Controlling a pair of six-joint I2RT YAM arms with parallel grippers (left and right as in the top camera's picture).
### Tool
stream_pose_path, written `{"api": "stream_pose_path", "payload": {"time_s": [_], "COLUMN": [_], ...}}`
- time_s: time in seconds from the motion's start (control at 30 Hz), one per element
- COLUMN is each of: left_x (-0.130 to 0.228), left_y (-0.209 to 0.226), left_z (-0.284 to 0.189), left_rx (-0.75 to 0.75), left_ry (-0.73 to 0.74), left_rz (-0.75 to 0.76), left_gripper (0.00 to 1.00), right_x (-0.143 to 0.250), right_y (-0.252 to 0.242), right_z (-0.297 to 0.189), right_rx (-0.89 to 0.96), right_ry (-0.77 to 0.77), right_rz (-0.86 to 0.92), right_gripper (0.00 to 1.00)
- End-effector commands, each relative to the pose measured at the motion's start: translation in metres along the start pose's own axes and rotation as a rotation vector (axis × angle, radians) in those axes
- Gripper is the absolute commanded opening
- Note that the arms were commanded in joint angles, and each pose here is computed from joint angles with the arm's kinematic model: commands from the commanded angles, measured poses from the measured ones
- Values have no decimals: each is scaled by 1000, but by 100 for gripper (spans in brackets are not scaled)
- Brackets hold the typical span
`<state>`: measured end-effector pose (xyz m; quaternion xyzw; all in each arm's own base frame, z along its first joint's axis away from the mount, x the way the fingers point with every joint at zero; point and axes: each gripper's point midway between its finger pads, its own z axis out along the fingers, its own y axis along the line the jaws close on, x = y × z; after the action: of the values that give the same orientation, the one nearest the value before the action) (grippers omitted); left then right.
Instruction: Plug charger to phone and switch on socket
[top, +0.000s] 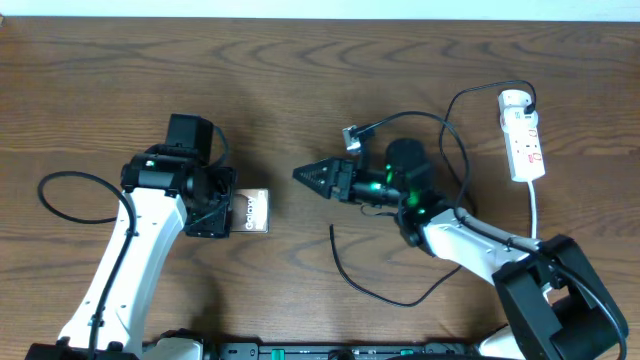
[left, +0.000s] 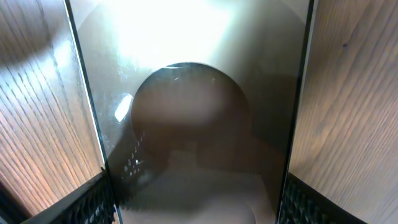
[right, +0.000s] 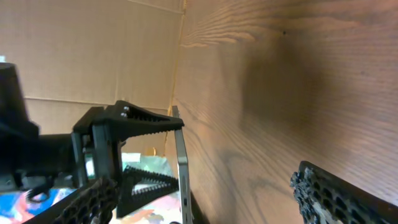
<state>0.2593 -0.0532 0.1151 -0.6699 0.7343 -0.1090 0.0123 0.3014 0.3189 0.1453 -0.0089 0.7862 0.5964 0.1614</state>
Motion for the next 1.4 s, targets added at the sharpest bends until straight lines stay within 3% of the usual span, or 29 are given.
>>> {"api": "stream_pose_path", "payload": {"time_s": [0.0, 0.57, 1.37], "left_x": [8, 31, 47], "left_y": [-8, -8, -17], "left_z": [-8, -6, -6], "left_rx": [29, 37, 67], "left_ry": [3, 24, 93], "left_rz": [-19, 31, -34], "left_gripper": [7, 7, 7], "right_x": [2, 29, 49], "right_y": [0, 9, 17], "right_z": [13, 36, 45], "right_rx": [33, 65, 56], "right_ry": [-46, -53, -15], "right_rz": [3, -19, -27], "right_gripper": [89, 86, 77]}}
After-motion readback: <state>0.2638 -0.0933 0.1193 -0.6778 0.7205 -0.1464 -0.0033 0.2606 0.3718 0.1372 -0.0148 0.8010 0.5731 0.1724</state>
